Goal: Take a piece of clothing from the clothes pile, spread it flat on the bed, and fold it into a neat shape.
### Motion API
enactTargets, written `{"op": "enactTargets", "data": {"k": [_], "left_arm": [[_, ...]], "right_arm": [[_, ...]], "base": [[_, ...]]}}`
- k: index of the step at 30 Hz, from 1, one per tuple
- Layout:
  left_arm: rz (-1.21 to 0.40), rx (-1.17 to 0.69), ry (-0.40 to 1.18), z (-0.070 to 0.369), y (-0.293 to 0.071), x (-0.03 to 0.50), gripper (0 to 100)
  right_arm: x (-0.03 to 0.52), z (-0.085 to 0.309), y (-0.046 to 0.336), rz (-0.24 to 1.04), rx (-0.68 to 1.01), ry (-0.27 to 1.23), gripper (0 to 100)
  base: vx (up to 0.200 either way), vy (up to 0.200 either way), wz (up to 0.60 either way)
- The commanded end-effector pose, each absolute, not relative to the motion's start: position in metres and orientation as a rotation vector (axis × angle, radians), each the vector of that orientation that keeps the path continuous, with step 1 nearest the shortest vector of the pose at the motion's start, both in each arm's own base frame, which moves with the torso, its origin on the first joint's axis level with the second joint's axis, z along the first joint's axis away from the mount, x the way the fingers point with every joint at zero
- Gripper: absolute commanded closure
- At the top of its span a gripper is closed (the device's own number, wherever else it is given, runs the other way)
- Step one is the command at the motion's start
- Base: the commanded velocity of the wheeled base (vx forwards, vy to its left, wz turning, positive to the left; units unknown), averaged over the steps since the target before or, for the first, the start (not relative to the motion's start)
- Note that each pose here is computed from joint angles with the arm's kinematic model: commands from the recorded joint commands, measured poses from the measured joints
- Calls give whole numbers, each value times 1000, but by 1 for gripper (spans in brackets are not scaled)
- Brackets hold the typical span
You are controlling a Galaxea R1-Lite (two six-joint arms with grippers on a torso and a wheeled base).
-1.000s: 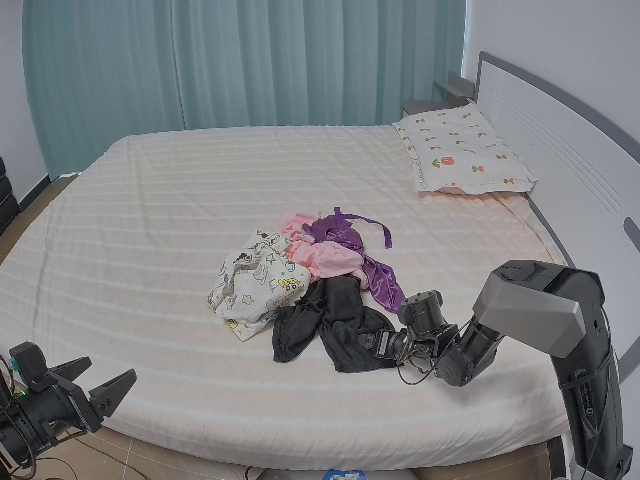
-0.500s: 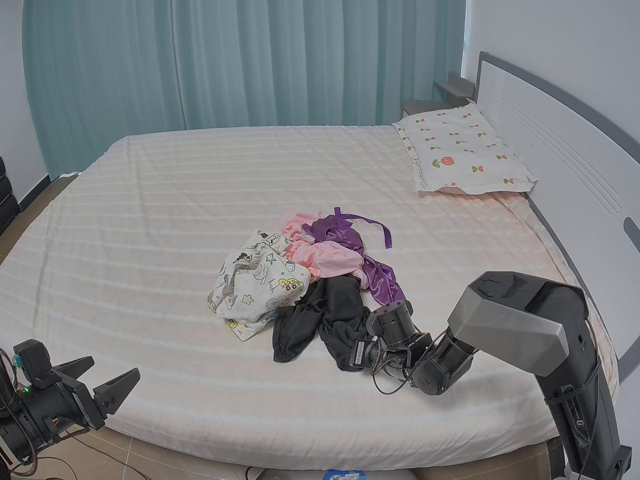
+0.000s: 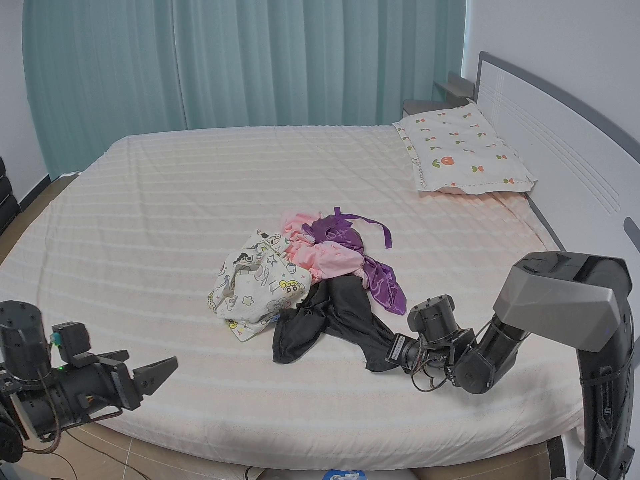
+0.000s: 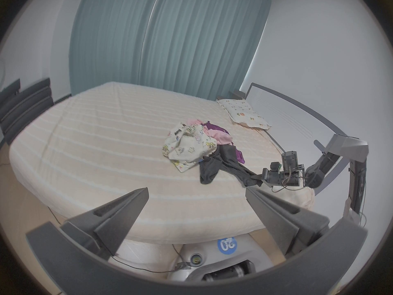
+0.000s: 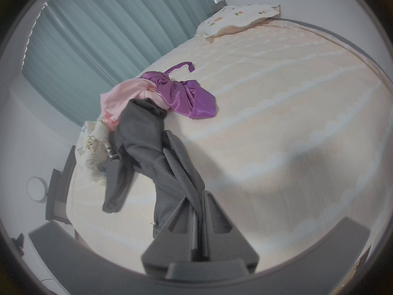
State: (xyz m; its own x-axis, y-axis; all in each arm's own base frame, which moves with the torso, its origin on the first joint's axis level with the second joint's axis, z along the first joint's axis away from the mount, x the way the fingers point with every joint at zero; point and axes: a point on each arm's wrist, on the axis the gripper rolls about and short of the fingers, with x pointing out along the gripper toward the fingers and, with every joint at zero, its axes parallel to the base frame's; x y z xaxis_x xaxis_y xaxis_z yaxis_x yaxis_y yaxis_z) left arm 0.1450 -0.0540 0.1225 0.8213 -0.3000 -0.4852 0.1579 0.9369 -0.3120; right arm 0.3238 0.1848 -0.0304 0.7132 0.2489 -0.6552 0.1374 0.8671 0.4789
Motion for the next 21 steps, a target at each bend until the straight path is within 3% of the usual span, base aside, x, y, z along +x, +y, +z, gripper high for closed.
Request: {"op": "enactTargets", "data": {"k": [1, 14, 21], "left_arm": [[-219, -366, 761, 71, -110, 214, 0], [-151, -393, 840, 3, -164, 323, 0], [-116, -374, 864, -11, -176, 350, 0]], "right_arm": [[291, -6, 153, 104, 692, 702, 100], [284, -16, 151, 127, 748, 685, 100], [284, -16, 149, 127, 753, 672, 100]], "base": [[0, 0, 0], [0, 0, 0], [0, 0, 0]]}}
